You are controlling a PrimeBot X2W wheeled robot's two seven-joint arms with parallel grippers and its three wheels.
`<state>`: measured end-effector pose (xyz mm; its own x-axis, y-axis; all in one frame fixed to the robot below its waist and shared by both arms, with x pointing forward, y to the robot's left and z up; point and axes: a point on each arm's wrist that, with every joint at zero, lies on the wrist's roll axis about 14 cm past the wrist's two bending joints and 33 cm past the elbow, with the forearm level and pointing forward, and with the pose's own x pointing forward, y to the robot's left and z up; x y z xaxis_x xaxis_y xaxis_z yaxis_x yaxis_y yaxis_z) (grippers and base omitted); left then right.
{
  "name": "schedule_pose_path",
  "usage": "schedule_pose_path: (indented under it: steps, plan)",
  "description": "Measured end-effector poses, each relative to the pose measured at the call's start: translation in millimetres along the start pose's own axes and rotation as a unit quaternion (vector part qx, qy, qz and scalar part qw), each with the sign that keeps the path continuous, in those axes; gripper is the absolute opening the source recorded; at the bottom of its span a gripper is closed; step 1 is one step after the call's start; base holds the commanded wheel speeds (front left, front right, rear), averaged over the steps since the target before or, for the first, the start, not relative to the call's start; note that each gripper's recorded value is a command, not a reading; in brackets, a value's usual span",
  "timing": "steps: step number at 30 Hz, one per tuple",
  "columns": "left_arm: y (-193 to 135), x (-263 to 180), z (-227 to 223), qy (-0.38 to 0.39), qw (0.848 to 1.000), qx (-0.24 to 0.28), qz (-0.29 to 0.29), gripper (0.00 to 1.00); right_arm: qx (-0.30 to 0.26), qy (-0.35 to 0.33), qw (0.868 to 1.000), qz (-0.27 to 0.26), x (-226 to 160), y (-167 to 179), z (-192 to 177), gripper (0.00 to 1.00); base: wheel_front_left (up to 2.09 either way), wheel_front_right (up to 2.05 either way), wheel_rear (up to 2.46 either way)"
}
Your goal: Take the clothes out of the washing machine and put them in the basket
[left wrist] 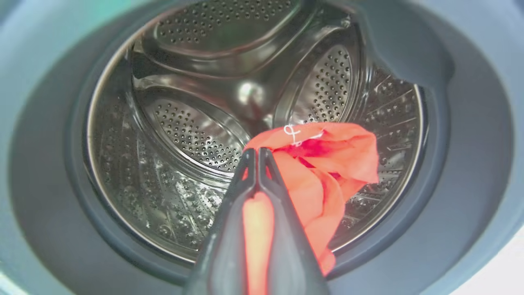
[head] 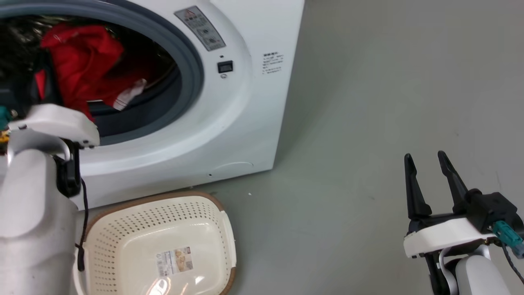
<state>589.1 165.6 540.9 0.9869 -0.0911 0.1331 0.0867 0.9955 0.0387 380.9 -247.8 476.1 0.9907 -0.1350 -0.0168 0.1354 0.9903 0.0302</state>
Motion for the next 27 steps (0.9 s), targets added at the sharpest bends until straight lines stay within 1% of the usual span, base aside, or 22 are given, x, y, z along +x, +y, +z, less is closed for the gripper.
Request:
schedule_pose_path:
  steps: [8,12,18,22,27]
  plan:
    - [2.6,-39.9,34.5,-0.047,0.999,-0.008,-0.001,0.0,0.001,-0.009,1.0,0.022,0.6,14.7,6.8,1.0,0.0,0.0,0.0]
    - [-6.1,-59.0,55.1,-0.074,0.997,-0.009,-0.007,0.0,0.0,-0.009,0.999,0.033,3.8,22.0,8.6,1.0,0.0,0.0,0.0]
    - [-13.6,-93.7,75.4,-0.093,0.996,-0.009,-0.005,0.0,-0.001,-0.004,0.999,0.05,8.8,34.1,7.6,1.0,0.0,0.0,0.0]
    - [-13.8,-119.6,71.7,-0.075,0.997,-0.017,0.007,0.0,-0.003,-0.006,0.998,0.059,11.8,40.8,8.9,1.0,0.0,0.0,0.0]
    - [-16.6,-148.6,52.2,-0.026,0.999,-0.034,0.019,0.0,-0.006,-0.005,0.997,0.073,15.8,50.4,8.6,1.0,0.0,0.0,0.0]
